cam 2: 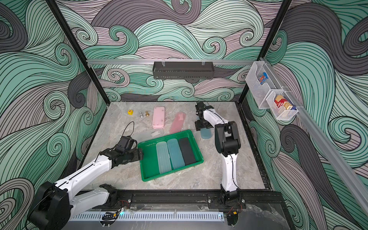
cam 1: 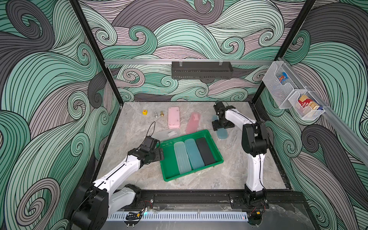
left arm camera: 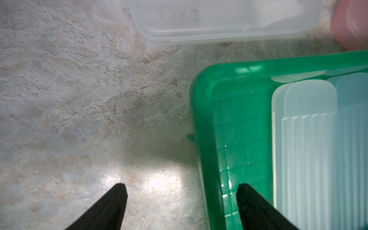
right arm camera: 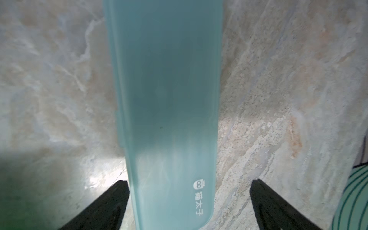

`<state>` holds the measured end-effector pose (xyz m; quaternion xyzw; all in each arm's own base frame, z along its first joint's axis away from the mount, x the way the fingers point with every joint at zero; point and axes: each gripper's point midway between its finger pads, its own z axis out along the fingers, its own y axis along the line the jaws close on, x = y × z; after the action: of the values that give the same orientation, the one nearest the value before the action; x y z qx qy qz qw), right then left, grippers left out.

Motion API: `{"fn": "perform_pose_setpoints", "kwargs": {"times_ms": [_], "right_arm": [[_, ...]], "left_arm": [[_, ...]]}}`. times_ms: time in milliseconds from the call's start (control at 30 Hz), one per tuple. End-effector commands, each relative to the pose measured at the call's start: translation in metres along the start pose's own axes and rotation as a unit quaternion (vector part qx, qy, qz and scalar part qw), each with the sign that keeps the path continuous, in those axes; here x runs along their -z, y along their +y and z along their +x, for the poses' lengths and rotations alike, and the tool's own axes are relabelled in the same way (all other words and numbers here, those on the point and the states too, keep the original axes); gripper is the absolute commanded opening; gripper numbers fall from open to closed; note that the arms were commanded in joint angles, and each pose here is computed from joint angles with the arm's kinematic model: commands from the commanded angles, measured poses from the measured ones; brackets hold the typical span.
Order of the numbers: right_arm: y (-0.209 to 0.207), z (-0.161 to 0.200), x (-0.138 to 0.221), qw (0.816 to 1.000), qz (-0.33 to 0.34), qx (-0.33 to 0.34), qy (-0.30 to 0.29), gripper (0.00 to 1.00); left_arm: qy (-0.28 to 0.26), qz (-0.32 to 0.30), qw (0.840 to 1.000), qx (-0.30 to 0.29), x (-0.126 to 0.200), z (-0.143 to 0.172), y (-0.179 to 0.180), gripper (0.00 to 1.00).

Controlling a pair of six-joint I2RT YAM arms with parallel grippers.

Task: Put the pencil case into the storage box
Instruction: Pick up the pencil case from the center of the board.

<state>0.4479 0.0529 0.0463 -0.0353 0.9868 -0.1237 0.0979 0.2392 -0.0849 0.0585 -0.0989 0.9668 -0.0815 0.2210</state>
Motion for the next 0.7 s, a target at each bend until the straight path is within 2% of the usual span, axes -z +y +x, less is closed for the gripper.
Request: {"fn": "perform_pose_setpoints", "kwargs": {"times_ms": [0, 233, 667], "right_arm": [[0.021, -0.017, 0.014, 0.995, -0.090, 0.015, -0.044, 0.99], [0.021, -0.022, -0.006, 0.992, -0.126, 0.010, -0.027, 0.99], [0.018, -0.024, -0.038, 0.991, -0.132, -0.002, -0.002, 0.99]], "left_arm": [[-0.003, -0.007, 1.000, -0.001, 0.002, 0.001, 0.005, 0.90], [-0.002, -0.009, 1.000, -0.001, 0.001, 0.000, 0.005, 0.90], [0.000, -0.012, 1.000, -0.003, -0.001, 0.000, 0.005, 0.90]]}}
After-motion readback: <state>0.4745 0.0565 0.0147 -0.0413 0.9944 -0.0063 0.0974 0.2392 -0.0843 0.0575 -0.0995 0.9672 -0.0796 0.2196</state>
